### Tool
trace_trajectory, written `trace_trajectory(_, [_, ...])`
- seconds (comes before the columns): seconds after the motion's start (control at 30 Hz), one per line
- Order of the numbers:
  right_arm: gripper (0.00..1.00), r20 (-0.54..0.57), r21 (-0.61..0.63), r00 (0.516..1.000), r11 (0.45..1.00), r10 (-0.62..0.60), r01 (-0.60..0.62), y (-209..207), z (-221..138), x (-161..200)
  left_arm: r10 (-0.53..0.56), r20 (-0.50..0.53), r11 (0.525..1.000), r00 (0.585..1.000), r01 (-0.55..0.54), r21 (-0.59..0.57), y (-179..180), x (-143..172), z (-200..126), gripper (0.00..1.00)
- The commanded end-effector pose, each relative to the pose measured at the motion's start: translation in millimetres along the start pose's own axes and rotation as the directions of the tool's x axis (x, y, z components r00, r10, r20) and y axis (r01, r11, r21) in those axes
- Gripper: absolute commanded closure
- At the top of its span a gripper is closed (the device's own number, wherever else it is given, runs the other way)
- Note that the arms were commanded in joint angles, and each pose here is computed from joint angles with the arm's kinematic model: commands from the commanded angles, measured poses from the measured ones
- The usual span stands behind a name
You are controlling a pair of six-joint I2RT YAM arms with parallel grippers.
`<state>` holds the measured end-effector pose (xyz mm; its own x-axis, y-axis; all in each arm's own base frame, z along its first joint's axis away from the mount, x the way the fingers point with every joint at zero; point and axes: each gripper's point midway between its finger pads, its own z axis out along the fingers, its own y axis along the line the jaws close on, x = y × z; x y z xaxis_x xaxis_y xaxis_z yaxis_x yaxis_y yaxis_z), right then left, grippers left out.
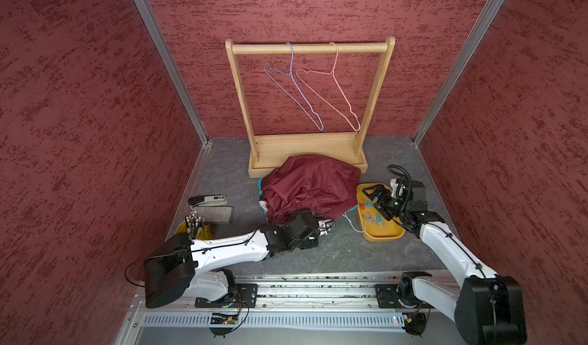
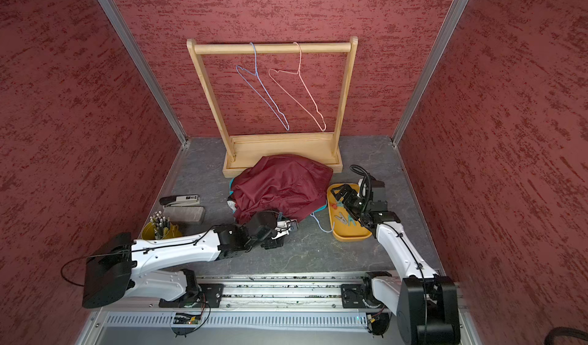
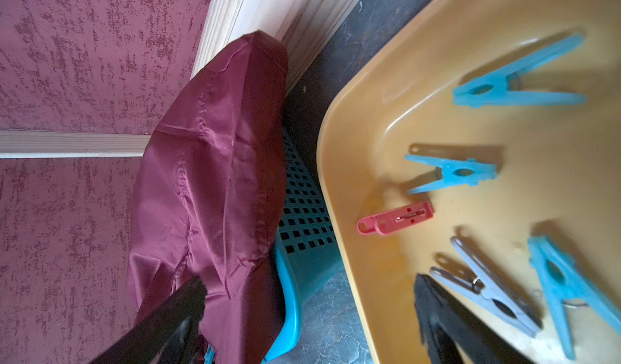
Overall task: Remove the clothespins securing long-sleeve shirts to the hanger
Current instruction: Remove the clamp from the hanger.
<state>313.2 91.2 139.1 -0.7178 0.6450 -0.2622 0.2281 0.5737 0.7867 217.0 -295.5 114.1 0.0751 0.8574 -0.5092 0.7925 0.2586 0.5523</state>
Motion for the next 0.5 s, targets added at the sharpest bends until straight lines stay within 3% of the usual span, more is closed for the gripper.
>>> trace_trajectory(0.0, [0.01,0.0,-0.017,1.0,1.0,-0.009,0.009,5.2,-1.2,-2.0,0.0,0.034,0.999,0.999,0.002,-0.043,12.1,-13.6,3.2,0.18])
trace_trajectory(0.33, [0.01,-0.013,-0.041,1.0,0.999,0.004,-0.005,5.1,3.9,0.2,-0.007,0.006,0.996,1.0,0.008,-0.084,24.2,-9.9,3.6,0.41])
trace_trajectory(0.47, [0.01,-0.014,-0.041,1.0,0.999,0.01,-0.01,1.4,4.6,2.9,-0.001,-0.004,0.997,1.0,0.0,-0.073,23.6,-7.9,2.2,0.46])
